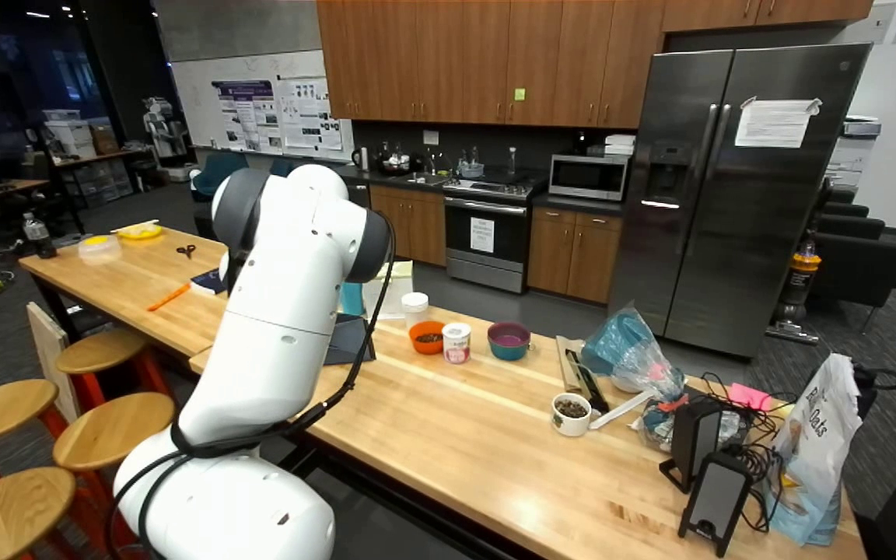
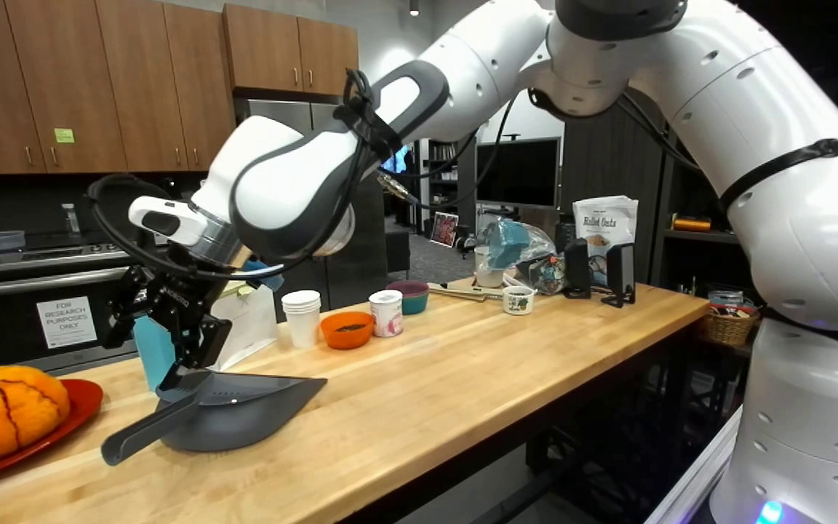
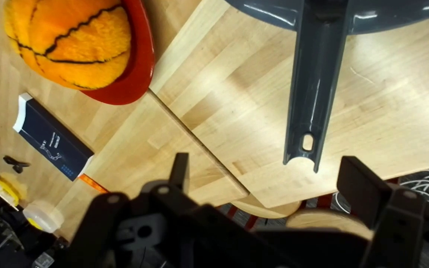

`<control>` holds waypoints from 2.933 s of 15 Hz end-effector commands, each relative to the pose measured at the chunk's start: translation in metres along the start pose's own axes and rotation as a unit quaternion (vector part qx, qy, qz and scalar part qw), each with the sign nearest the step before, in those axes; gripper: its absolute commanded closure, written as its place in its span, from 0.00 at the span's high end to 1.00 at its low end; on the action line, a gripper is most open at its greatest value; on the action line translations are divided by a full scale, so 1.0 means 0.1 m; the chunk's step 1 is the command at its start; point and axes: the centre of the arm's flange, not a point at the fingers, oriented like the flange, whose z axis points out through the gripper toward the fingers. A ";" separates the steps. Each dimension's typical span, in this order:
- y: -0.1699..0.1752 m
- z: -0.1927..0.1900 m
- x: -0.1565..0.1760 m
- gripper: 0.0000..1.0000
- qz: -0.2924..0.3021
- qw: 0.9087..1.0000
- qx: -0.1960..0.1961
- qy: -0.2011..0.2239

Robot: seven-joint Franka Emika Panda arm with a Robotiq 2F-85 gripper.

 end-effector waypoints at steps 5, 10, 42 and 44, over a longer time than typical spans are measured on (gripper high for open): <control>-0.08 0.19 -0.11 1.00 0.025 0.998 0.054 0.036; -0.12 0.26 -0.11 1.00 0.032 0.996 0.077 0.041; -0.15 0.36 -0.16 0.54 0.019 0.997 0.063 0.032; -0.14 0.37 -0.16 0.67 0.017 0.997 0.065 0.030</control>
